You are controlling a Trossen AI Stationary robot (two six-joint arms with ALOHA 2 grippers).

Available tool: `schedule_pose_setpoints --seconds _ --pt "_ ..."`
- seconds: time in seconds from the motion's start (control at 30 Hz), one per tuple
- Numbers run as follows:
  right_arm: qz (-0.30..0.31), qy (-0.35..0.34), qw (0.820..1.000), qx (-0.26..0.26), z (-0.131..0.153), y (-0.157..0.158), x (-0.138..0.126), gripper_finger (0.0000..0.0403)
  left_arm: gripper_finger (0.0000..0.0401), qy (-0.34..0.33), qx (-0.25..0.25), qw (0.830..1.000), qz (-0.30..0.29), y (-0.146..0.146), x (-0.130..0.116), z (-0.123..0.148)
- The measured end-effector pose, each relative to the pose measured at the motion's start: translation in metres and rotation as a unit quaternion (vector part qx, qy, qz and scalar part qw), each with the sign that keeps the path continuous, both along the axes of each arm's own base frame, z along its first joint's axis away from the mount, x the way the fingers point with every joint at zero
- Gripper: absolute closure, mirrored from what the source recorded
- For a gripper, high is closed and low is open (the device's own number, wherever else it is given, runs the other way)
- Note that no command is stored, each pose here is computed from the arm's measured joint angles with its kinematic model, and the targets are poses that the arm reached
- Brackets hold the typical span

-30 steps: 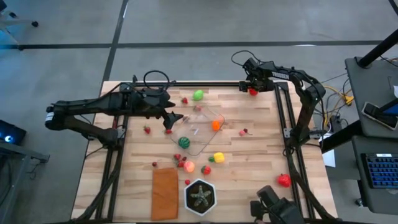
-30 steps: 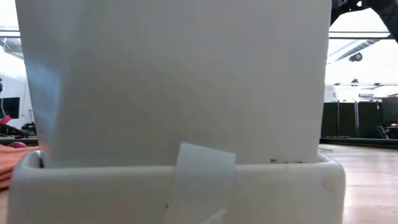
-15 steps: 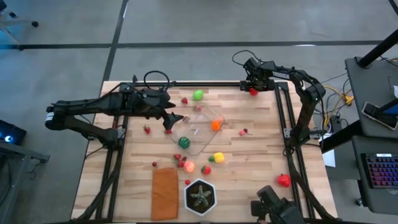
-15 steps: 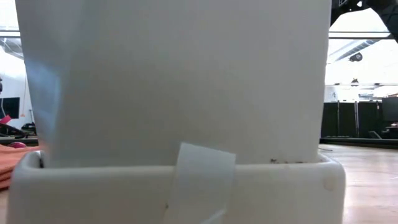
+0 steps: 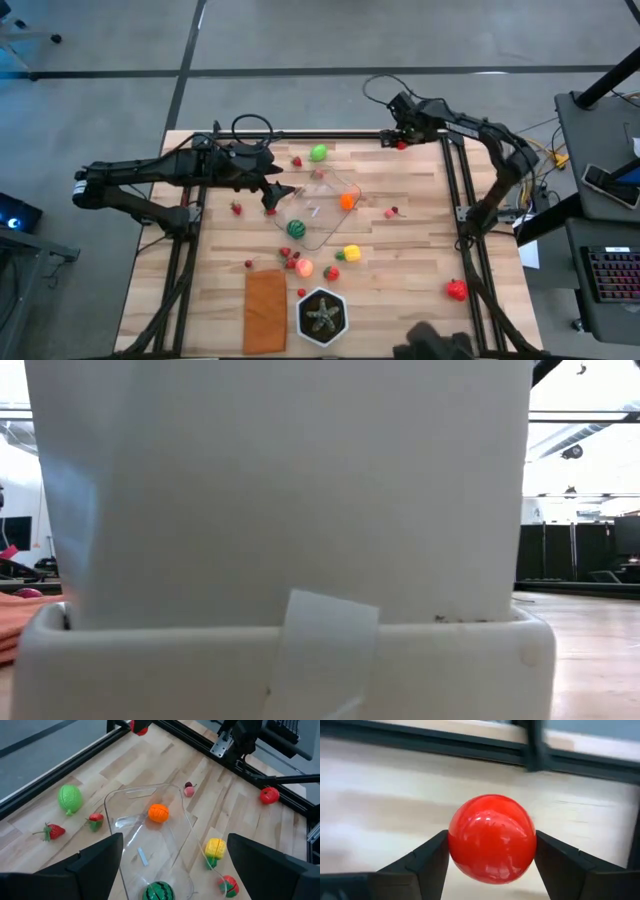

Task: Pick and placing Produce into tupperware
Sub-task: Put the red tomato into the transparent bin

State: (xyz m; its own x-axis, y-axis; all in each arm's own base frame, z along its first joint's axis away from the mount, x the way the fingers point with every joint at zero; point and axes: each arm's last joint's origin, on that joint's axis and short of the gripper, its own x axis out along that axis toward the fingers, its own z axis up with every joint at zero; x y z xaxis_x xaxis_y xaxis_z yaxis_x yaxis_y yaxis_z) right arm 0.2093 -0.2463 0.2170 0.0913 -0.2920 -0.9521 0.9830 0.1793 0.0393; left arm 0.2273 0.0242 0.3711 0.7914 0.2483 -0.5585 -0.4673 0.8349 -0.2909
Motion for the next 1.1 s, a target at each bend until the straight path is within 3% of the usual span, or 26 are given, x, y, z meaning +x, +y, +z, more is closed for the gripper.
schedule_pose_setpoints --seconds 0.2,0.33,0.77,0.93,1.1 --pt "0.117 -0.077 0.989 -0.049 0.052 0.067 0.029 0.015 0.0058 0.004 0.01 1.0 -0.011 0.0 0.0 0.0" --pt "0.17 -0.117 0.977 -0.054 0.07 0.111 0.045 0.015 0.0058 0.007 0.011 1.0 -0.023 -0.001 0.0 0.0" --pt "0.226 -0.17 0.959 -0.018 0.056 0.181 0.109 0.0149 0.0058 -0.038 0.01 0.999 -0.033 -0.006 -0.027 0.015" --pt "0.274 -0.176 0.945 -0.026 0.064 0.196 0.142 0.0149 0.0058 -0.037 -0.01 0.999 -0.019 -0.007 -0.044 0.005" --pt "0.317 -0.11 0.941 -0.032 0.056 0.199 0.165 0.0139 0.0058 -0.031 -0.031 0.999 -0.009 -0.009 -0.059 -0.012"
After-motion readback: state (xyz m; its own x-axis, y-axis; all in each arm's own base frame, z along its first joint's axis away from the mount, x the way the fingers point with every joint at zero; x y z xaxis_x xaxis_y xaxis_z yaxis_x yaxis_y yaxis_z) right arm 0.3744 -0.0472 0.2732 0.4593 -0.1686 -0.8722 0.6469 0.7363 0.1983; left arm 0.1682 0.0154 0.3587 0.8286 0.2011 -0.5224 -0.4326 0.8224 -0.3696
